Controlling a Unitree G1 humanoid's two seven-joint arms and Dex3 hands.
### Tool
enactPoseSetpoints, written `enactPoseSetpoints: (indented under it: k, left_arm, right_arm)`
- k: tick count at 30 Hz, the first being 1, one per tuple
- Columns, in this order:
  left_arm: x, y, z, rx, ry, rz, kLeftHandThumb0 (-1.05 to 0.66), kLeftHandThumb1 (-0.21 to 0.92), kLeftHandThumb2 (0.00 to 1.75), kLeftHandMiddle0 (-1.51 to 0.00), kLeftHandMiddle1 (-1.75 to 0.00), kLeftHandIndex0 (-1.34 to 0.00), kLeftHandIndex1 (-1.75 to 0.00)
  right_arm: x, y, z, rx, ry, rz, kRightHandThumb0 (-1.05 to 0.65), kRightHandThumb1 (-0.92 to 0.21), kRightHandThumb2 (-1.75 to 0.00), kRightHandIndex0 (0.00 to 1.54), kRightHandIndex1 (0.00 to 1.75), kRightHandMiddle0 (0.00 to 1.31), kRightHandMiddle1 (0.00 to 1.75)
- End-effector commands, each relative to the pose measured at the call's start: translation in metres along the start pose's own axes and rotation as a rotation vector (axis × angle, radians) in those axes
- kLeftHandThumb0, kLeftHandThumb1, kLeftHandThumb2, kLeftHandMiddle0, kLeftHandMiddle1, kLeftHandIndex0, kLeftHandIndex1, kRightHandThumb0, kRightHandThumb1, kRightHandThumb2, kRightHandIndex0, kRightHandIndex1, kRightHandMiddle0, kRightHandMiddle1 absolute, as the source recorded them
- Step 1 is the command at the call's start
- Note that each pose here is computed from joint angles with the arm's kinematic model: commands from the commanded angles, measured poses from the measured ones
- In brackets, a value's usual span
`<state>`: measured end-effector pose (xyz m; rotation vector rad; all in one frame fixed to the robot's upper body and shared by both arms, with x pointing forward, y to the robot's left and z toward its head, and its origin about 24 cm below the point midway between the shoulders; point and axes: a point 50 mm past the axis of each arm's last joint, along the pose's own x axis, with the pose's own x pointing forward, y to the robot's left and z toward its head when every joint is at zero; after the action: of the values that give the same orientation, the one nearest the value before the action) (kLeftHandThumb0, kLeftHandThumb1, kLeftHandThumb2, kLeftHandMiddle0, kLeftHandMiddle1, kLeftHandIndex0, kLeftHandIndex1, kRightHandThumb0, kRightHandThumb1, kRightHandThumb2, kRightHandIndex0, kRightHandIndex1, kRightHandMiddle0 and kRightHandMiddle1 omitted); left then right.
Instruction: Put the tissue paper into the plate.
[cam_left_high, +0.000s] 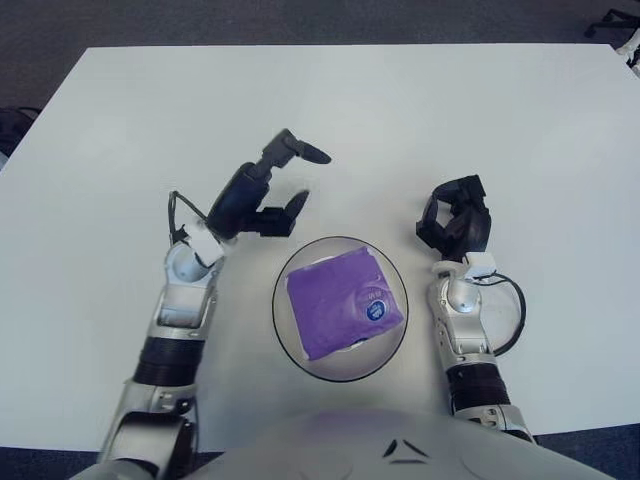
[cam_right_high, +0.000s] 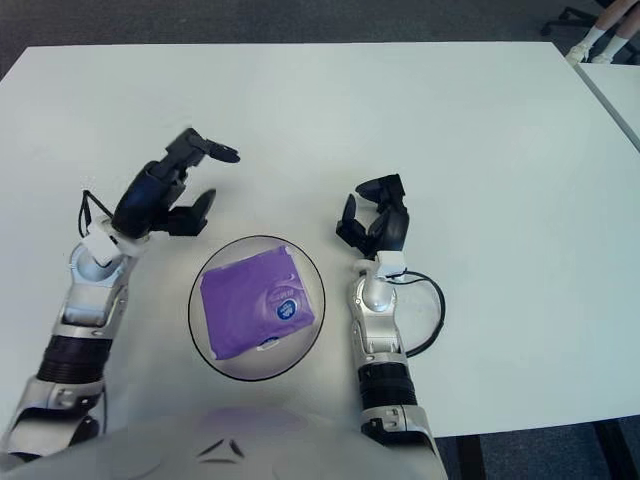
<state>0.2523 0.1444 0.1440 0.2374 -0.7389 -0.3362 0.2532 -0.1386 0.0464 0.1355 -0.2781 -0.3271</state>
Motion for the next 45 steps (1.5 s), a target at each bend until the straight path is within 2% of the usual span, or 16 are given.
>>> enactPoseSetpoints:
  k: [1, 6, 11, 30, 45]
  left_arm:
    - [-0.013, 0.008, -0.014, -0.095, 0.076, 0.267, -0.42, 0.55, 1.04, -0.81, -1.74, -0.43, -1.74]
    - [-0.017, 0.009, -0.019, -0.223, 0.130, 0.379, -0.43, 0.48, 1.11, -0.89, -1.75, -0.48, -1.75]
    - [-0.021, 0.011, -0.021, -0.258, 0.186, 0.470, -0.44, 0.44, 1.16, -0.90, -1.75, -0.51, -1.75]
    - [-0.044, 0.010, -0.040, -0.204, 0.419, 0.649, -0.45, 0.40, 1.21, -0.86, -1.75, -0.54, -1.75]
    - [-0.064, 0.008, -0.055, -0.127, 0.550, 0.655, -0.44, 0.45, 1.16, -0.84, -1.75, -0.50, -1.75]
  right_arm:
    - [-0.039, -0.017, -0.050, -0.008, 0.284, -0.087, -0.41, -0.56, -1.02, 0.65, 1.67, 0.42, 1.75]
    - [-0.038, -0.017, -0.051, -0.002, 0.287, -0.084, -0.41, -0.56, -1.02, 0.66, 1.67, 0.42, 1.75]
    - [-0.037, -0.018, -0.052, -0.003, 0.288, -0.077, -0.41, -0.55, -1.02, 0.66, 1.67, 0.43, 1.75]
    - [-0.036, -0.019, -0.053, 0.011, 0.283, -0.070, -0.41, -0.55, -1.03, 0.67, 1.66, 0.43, 1.75]
    - [-0.035, -0.017, -0.053, 0.019, 0.284, -0.080, -0.42, -0.53, -1.05, 0.68, 1.65, 0.44, 1.75]
